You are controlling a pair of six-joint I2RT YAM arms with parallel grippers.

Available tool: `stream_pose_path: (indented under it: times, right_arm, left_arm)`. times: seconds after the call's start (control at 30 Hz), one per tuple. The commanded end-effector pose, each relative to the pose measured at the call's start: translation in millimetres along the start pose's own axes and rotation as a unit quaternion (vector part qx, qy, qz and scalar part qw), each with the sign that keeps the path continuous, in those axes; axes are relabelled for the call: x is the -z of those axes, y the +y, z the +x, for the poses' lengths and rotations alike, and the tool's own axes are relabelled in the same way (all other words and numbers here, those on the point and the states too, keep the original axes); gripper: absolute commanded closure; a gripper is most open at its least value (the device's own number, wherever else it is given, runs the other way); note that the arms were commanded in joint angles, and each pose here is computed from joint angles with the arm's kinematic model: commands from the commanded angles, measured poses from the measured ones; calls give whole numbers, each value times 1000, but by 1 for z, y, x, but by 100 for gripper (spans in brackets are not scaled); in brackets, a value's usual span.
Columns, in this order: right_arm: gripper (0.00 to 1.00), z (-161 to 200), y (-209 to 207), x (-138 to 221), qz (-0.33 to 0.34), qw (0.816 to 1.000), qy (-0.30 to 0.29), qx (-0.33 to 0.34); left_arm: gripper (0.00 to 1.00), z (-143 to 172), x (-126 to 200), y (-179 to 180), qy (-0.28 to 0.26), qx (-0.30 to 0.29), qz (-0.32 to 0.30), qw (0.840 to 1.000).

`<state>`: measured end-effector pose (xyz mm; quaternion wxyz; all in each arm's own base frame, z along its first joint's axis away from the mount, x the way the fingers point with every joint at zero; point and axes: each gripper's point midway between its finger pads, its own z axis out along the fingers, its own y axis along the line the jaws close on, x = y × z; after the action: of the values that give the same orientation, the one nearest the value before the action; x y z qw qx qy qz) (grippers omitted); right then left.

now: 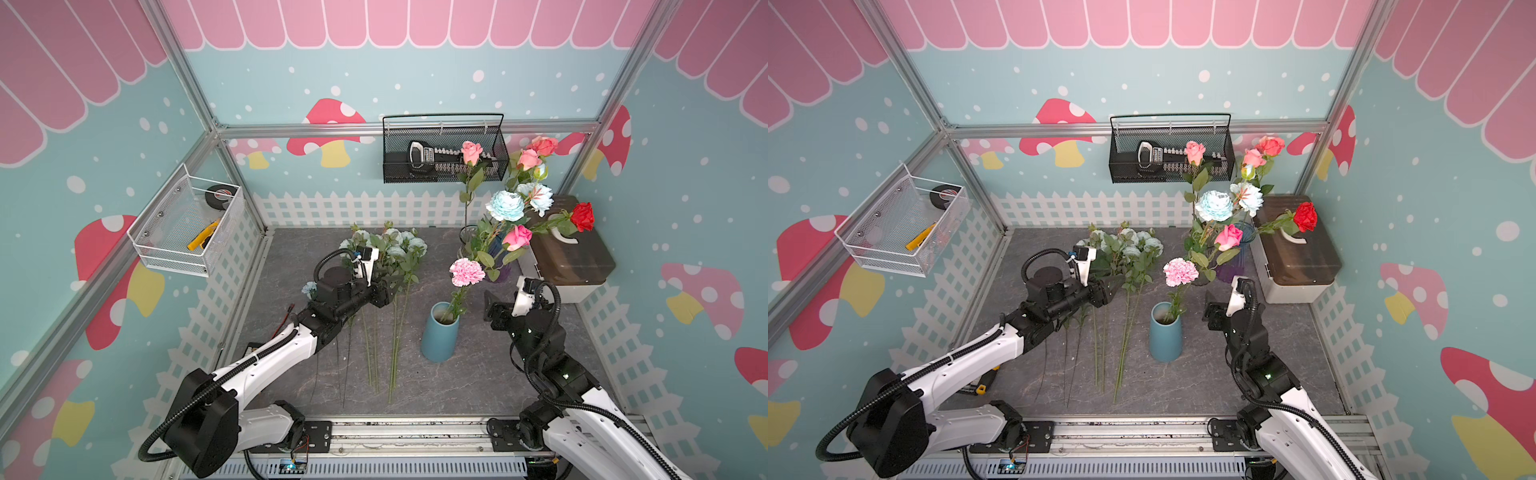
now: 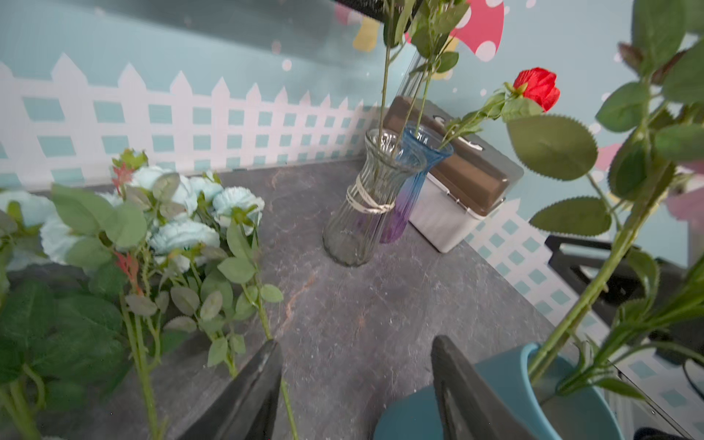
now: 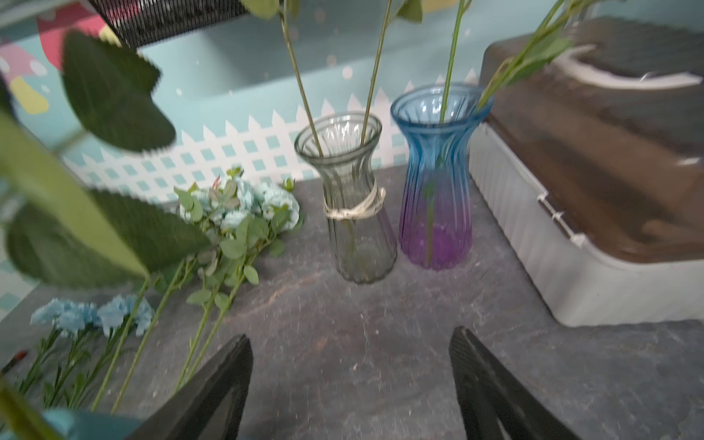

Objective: Pick out blue flowers from the vase
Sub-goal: Pick up the flower from the vase.

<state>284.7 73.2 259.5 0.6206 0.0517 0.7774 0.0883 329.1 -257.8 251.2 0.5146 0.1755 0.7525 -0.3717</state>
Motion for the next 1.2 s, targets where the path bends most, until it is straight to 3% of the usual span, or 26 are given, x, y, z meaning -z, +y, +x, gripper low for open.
stream_pose_path:
  times: [0.0, 0.13, 0.27, 0.4, 0.53, 0.63, 0.9, 1.17]
  right_arm:
    - [19, -25, -3, -5, 29, 999, -20, 8]
    - [20, -11, 0, -7, 17, 999, 13, 25]
    - [17, 3, -6, 1, 14, 999, 25, 46]
    - [15, 8, -21, 8, 37, 998, 7, 43]
    - [14, 13, -33, 5, 58, 997, 8, 53]
    - [13, 24, -40, -8, 58, 996, 38, 50]
    - [13, 50, -43, -38, 30, 995, 95, 13]
    - [13, 51, -41, -40, 21, 995, 96, 9]
  left_arm:
    - [34, -31, 5, -32, -59, 1, 76, 995]
    - [12, -29, -4, -56, -44, -4, 122, 992]
    - [8, -32, -18, -71, -8, -30, 141, 990]
    - [7, -48, -38, -87, 73, -62, 187, 978]
    - [14, -50, -51, -97, 136, -86, 222, 962]
    - [22, -34, -56, -101, 156, -80, 248, 953]
    - [26, -1, -75, -117, 164, -47, 290, 942]
    - [46, 2, -92, -129, 172, -43, 306, 935]
